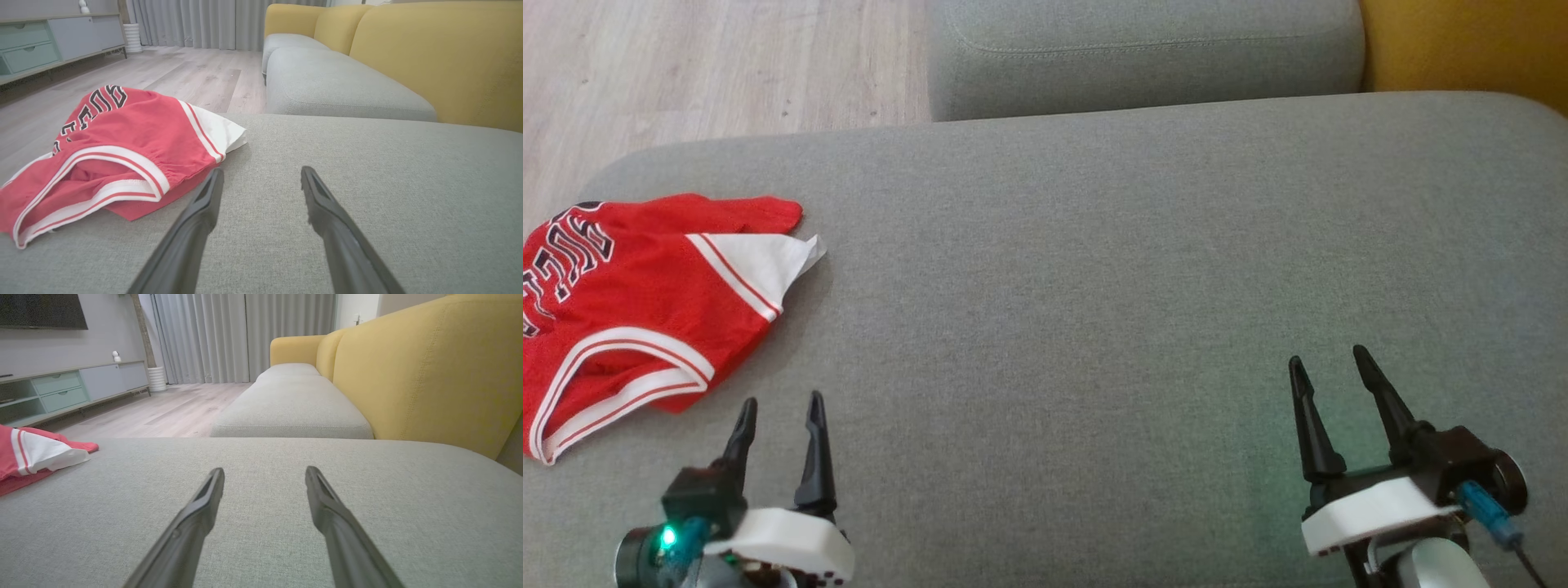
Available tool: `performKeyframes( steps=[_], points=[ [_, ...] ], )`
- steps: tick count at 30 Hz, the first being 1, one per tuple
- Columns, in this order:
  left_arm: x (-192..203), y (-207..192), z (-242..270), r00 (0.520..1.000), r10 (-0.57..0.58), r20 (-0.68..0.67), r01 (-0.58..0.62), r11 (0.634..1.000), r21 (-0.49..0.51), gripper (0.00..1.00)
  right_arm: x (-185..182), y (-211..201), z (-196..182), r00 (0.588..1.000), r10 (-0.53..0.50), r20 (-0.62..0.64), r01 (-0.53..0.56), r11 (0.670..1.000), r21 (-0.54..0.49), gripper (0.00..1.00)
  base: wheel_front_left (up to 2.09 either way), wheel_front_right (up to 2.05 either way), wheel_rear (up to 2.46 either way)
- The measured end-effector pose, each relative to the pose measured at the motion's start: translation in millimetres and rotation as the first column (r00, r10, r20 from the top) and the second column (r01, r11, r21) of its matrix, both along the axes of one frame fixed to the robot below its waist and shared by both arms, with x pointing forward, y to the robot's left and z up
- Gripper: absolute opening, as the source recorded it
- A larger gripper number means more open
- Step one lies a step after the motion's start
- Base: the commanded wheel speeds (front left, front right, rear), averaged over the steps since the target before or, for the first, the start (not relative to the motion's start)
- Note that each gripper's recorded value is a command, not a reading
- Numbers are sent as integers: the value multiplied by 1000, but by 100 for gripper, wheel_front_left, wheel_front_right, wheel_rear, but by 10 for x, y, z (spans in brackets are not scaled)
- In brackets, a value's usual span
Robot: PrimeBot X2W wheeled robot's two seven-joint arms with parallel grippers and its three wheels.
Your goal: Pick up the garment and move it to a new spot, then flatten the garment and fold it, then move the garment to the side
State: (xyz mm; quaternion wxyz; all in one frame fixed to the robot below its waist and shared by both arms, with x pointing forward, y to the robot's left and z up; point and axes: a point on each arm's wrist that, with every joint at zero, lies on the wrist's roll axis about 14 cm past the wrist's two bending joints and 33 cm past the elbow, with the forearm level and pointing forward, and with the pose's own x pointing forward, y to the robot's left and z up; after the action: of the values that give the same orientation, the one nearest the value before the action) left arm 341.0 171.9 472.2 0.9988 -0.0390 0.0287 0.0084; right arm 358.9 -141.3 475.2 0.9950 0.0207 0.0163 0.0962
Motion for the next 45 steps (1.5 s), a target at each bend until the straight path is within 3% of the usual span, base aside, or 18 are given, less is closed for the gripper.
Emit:
performKeyframes(
  steps=[5,29,38,45],
  points=[
    [-36,2,-6,1000,-7,2,7,999,49,100,-14,-7,-35,1000,4,-2,-4,999,-31,100,0,0,0],
    [-92,47,62,1000,8,16,-9,998,54,100,-51,-41,-109,1000,-8,-26,7,1000,-22,100,0,0,0],
    [-357,385,78,992,126,17,-127,991,51,100,68,394,-117,991,127,-28,-128,992,-23,100,0,0,0],
    [-828,882,50,950,313,7,-313,949,44,100,155,1046,-96,948,317,-24,-318,948,-25,100,0,0,0]
  ],
)
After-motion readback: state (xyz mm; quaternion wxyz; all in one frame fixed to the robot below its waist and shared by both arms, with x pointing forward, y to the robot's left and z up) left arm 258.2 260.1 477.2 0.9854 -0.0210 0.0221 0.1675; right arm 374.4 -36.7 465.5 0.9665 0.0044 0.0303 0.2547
